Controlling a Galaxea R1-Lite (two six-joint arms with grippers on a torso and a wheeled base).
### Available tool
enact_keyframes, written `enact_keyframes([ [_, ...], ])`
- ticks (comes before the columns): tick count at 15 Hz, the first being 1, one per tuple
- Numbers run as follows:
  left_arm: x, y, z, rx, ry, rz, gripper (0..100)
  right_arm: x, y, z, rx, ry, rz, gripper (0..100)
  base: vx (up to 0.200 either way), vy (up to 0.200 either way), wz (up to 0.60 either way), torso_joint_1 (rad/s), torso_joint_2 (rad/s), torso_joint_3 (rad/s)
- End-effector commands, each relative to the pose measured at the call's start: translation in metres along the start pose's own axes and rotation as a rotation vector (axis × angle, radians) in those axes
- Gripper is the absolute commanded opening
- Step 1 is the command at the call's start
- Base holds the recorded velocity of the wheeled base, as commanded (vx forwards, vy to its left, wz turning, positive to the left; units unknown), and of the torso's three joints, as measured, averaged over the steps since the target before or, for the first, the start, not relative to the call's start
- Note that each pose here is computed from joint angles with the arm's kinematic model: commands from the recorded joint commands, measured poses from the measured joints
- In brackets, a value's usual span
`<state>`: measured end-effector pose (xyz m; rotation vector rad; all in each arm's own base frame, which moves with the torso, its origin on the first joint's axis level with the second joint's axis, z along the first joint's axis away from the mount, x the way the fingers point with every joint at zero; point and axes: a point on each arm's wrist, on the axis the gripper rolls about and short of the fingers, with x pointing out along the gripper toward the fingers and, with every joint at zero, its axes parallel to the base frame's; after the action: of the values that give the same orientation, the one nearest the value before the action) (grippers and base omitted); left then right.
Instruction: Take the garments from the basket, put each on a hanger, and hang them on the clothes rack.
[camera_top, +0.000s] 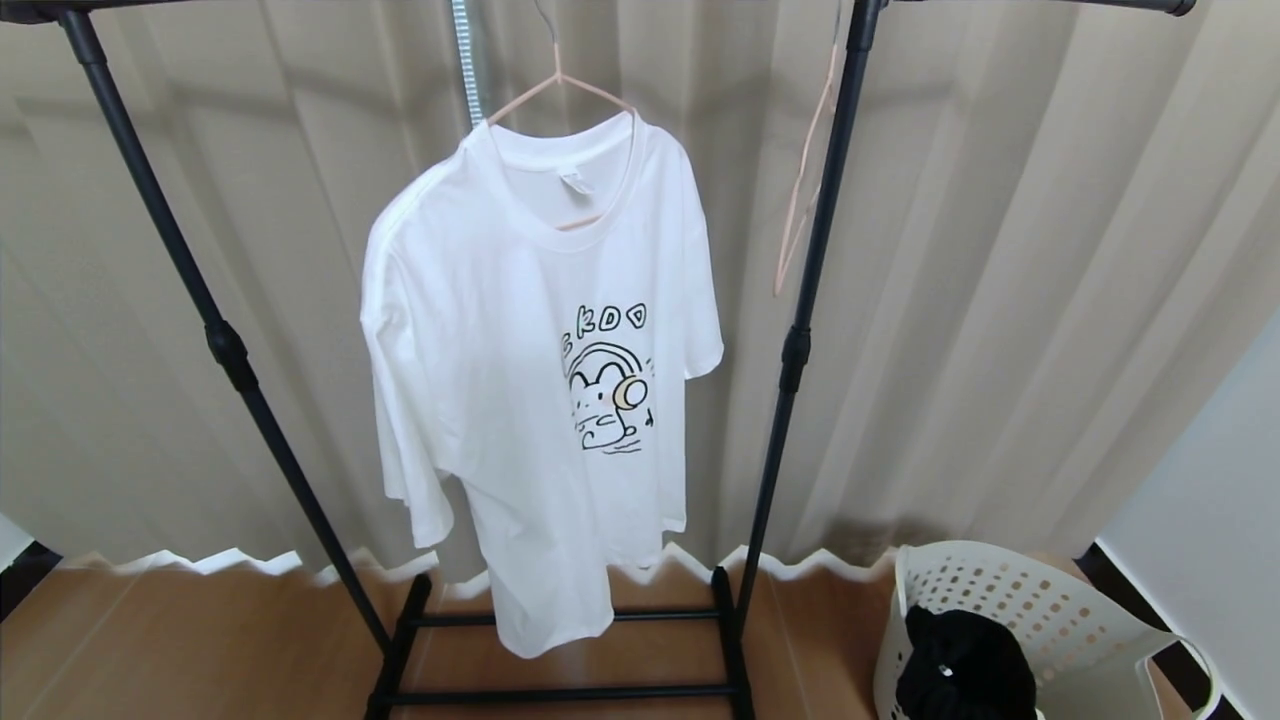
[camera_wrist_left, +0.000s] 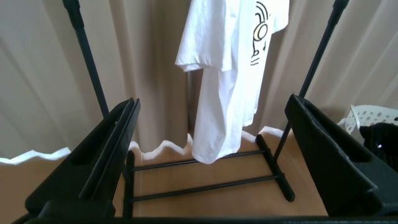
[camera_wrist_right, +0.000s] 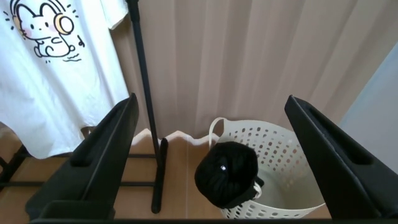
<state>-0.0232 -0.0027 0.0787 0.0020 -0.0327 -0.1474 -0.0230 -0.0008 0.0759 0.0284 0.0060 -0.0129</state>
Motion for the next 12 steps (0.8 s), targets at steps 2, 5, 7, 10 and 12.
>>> enact_keyframes([
  [2,0.0001,0.0,0.0001,0.0,0.001,0.0,100,0.0001,0.0,0.0,0.001,0.002,0.0,100,0.0,0.0,0.0,-0.107,0.47,0.356],
  [5,0.0001,0.0,0.0003,0.0,-0.001,0.0,100,0.0001,0.0,0.0,-0.001,0.002,0.0,100,0.0,0.0,0.0,-0.085,0.45,0.369],
  [7,0.0001,0.0,0.0003,0.0,-0.001,0.0,100,0.0001,0.0,0.0,0.001,0.002,0.0,100,0.0,0.0,0.0,-0.046,0.44,0.388],
  [10,0.0001,0.0,0.0003,0.0,-0.001,0.0,100,0.0001,0.0,0.0001,-0.001,0.0,0.0,100,0.0,0.0,0.0,-0.025,0.4,0.385],
  [12,0.0001,0.0,0.0003,0.0,-0.001,0.0,100,0.0,0.0,0.0001,-0.001,-0.002,0.001,100,0.0,0.0,0.0,0.0,0.14,0.137],
])
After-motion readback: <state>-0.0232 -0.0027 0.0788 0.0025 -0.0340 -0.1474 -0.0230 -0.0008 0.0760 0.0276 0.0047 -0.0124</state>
